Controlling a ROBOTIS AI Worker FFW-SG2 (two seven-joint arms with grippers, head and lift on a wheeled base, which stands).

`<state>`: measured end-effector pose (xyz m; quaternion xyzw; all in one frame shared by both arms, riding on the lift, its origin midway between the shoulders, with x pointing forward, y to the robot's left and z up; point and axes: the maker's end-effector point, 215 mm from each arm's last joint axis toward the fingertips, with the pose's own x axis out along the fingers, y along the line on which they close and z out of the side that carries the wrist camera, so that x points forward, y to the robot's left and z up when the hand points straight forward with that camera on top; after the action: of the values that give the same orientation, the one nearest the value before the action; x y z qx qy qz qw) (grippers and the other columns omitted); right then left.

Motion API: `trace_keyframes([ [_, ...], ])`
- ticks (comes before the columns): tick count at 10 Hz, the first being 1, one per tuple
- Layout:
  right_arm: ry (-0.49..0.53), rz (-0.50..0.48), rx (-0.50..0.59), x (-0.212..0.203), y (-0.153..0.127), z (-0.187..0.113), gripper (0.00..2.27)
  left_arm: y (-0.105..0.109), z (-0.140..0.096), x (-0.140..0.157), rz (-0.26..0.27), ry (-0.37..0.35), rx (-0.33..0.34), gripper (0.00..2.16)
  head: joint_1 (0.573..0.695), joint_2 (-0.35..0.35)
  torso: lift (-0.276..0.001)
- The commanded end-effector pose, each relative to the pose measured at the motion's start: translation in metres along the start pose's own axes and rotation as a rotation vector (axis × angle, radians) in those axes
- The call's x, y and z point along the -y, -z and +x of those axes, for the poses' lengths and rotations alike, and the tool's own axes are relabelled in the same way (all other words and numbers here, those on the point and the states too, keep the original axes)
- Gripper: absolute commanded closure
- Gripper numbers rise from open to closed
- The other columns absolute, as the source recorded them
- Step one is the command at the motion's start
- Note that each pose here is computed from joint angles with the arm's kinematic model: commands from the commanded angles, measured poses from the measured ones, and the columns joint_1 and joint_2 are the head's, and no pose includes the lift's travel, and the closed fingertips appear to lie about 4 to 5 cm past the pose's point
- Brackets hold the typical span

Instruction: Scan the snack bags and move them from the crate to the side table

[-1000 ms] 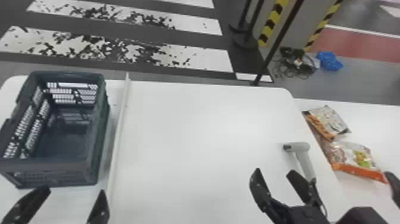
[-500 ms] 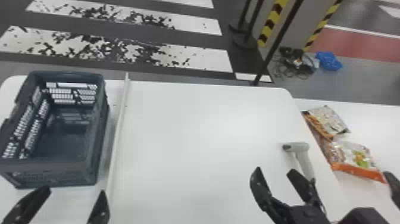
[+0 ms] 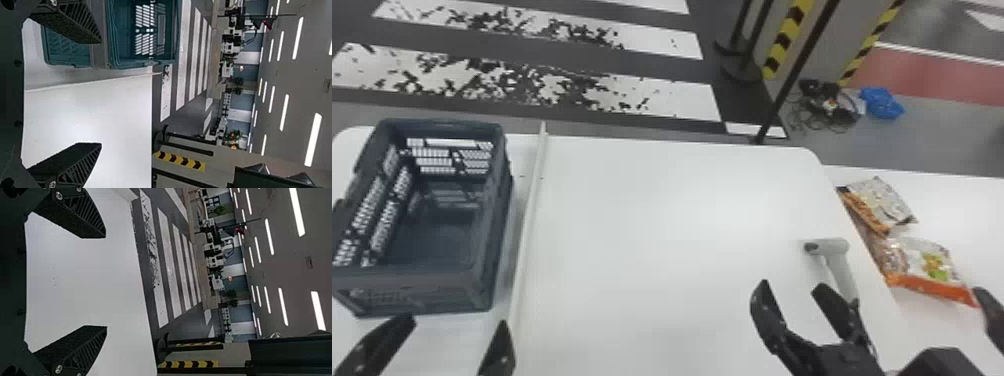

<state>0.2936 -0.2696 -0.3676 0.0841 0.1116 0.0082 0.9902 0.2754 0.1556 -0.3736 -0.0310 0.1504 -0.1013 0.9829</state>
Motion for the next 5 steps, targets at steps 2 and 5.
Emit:
trace_keyframes([
  [2,-0.001,0.004,0.014,0.0002,-0.0042,-0.0011,0.11,0.0000,0.0001,0.0027,-0.004,0.004,0.000,0.06,0.695,-0.240,-0.087],
  [5,0.001,0.008,0.021,0.0015,-0.0065,-0.0023,0.11,-0.0004,0.0004,0.0034,-0.004,0.006,0.001,0.06,0.695,-0.246,-0.087],
])
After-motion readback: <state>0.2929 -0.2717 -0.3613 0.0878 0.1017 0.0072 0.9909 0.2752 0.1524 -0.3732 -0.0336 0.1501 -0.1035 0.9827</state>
